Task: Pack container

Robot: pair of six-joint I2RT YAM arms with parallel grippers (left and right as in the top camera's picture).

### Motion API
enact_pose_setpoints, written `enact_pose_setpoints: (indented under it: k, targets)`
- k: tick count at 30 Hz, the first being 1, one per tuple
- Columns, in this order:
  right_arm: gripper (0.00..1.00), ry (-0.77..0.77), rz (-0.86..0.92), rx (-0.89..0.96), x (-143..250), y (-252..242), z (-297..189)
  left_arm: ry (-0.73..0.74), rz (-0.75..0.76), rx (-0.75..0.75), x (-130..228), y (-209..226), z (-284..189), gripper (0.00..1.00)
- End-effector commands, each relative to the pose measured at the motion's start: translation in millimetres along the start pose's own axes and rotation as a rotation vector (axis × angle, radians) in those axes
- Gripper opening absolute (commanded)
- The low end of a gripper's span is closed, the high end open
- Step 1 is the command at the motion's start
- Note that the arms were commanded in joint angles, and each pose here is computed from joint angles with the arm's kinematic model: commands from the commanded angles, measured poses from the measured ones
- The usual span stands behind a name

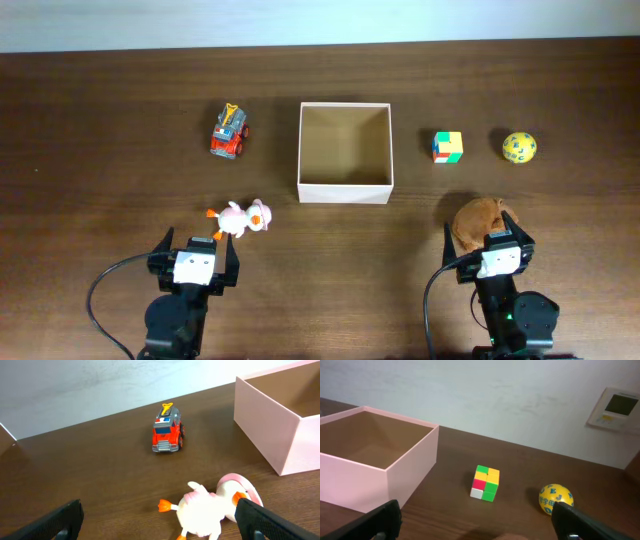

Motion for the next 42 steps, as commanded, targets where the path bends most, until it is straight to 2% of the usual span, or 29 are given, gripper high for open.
enact_pose_setpoints:
  k: [1, 16, 23, 27, 32, 42]
  targets:
    - [0.99, 0.001, 0.008, -0.002, 2, 1, 0, -0.002, -0.012, 0.014, 2, -2, 0, 0.99]
    - [0.99, -0.018, 0.000, 0.028, -2, -4, 0, -0.002, -0.013, 0.014, 2, -2, 0, 0.99]
    - [0.99, -0.105, 0.001, 0.049, -29, -14, -5, -0.002, -0.013, 0.014, 2, -2, 0, 0.99]
    - [0.99, -0.115, 0.009, 0.126, -61, -38, -14, -0.002, -0.012, 0.014, 2, -2, 0, 0.99]
    - [0.99, -0.024, 0.022, 0.158, -109, -71, -15, -0.003, -0.013, 0.014, 2, -2, 0, 0.99]
    - [0.99, 0.361, 0.087, -0.116, -192, -115, 48, -0.003, -0.012, 0.014, 2, -2, 0, 0.99]
Point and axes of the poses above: each gripper's point midway between its finger pads, its own z axis out along the fingers, its own y axis along the line the jaws close on, x = y × z, the point moved 5 cm from there along -z, back along the fingers, and after that the axes turned 15 degrees about -z, right-handed, at the moved point
